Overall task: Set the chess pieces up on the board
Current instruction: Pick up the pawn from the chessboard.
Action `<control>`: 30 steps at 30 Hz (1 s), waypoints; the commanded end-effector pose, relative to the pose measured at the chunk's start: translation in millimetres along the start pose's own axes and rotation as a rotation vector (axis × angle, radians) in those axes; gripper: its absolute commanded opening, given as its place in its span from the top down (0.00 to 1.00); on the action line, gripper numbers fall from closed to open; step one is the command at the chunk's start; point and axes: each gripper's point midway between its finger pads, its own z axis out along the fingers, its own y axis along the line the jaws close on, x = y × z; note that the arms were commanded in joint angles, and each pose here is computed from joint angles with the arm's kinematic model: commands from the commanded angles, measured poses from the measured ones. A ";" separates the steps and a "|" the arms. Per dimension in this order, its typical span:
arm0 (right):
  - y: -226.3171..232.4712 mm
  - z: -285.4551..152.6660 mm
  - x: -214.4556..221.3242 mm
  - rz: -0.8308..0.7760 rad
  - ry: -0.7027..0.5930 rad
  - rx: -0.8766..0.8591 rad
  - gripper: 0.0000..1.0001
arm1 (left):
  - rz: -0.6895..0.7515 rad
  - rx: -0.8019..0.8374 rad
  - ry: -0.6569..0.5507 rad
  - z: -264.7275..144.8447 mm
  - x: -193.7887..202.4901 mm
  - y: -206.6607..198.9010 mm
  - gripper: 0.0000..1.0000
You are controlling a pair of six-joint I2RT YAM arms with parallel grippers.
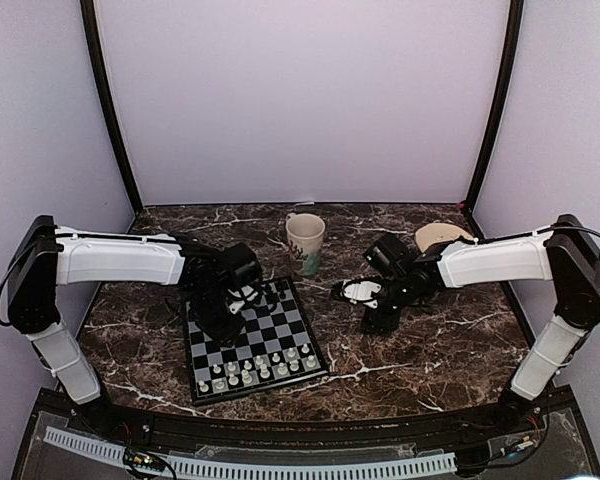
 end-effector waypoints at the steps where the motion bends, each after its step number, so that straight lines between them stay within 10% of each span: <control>1: -1.0 -1.3 -6.0 -0.017 -0.005 0.010 0.28 | 0.024 -0.036 -0.027 -4.9 -10.2 4.5 0.69; 30: -1.9 -0.4 -4.4 -0.016 0.003 0.015 0.27 | -0.001 -0.016 0.003 13.8 -4.1 16.4 0.75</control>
